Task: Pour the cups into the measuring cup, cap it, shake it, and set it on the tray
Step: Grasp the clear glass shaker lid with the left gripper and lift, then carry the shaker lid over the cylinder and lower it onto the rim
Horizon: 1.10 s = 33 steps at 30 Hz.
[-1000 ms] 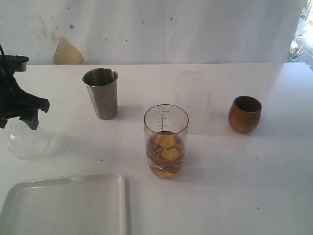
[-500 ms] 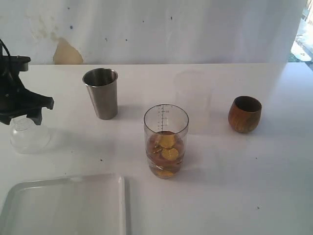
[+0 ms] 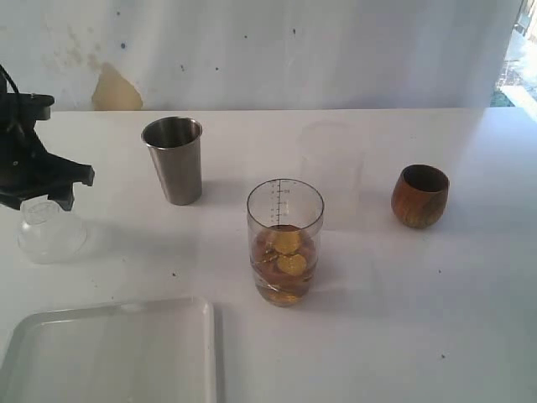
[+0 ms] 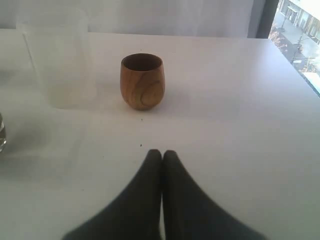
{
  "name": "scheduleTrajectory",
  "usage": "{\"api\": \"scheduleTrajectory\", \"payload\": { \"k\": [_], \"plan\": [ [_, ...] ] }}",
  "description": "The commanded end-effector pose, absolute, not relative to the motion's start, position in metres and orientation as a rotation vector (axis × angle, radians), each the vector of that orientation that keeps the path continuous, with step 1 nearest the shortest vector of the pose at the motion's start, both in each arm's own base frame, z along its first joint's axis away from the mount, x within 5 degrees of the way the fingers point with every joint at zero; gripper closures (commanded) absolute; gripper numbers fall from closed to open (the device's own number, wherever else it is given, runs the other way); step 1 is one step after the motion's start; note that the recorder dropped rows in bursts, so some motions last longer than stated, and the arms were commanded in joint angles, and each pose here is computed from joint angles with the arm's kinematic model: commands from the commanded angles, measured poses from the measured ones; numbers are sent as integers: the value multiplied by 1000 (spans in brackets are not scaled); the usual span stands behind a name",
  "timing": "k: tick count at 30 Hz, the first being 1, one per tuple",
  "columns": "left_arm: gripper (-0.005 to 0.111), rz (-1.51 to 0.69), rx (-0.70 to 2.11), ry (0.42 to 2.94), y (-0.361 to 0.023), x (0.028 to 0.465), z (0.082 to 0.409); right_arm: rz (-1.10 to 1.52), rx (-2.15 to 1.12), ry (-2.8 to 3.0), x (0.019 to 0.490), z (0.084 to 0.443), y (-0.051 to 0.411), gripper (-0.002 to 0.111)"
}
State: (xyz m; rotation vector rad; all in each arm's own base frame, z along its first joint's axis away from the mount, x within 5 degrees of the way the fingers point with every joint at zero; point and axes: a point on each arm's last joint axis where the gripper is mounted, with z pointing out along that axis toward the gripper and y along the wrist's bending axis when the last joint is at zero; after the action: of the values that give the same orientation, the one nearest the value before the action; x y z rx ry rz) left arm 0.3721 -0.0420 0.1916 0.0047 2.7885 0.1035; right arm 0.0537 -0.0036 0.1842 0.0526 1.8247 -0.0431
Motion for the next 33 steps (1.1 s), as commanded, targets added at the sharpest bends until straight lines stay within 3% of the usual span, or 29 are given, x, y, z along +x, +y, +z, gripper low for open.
{"api": "scheduleTrajectory", "payload": {
  "k": [1,4,8,9,15,22,33],
  "plan": [
    [46,103,-18,2846,-43,371,181,-35,53,1824,53,182,-3,108],
    [63,107,-10,2855,-43,371,179,-35,53,1824,53,182,-3,108],
    [102,110,38,2839,-42,371,185,-35,53,1824,53,182,-3,108],
    [106,111,56,2829,-42,370,189,-35,53,1824,53,182,-3,108],
    [106,95,83,2760,-42,363,218,-35,53,1824,53,182,-3,108],
    [107,-27,261,2717,-56,347,274,-35,53,1824,53,182,-3,108],
    [107,-134,599,2608,-144,309,359,-35,53,1824,53,182,-3,108]
  ]
}}
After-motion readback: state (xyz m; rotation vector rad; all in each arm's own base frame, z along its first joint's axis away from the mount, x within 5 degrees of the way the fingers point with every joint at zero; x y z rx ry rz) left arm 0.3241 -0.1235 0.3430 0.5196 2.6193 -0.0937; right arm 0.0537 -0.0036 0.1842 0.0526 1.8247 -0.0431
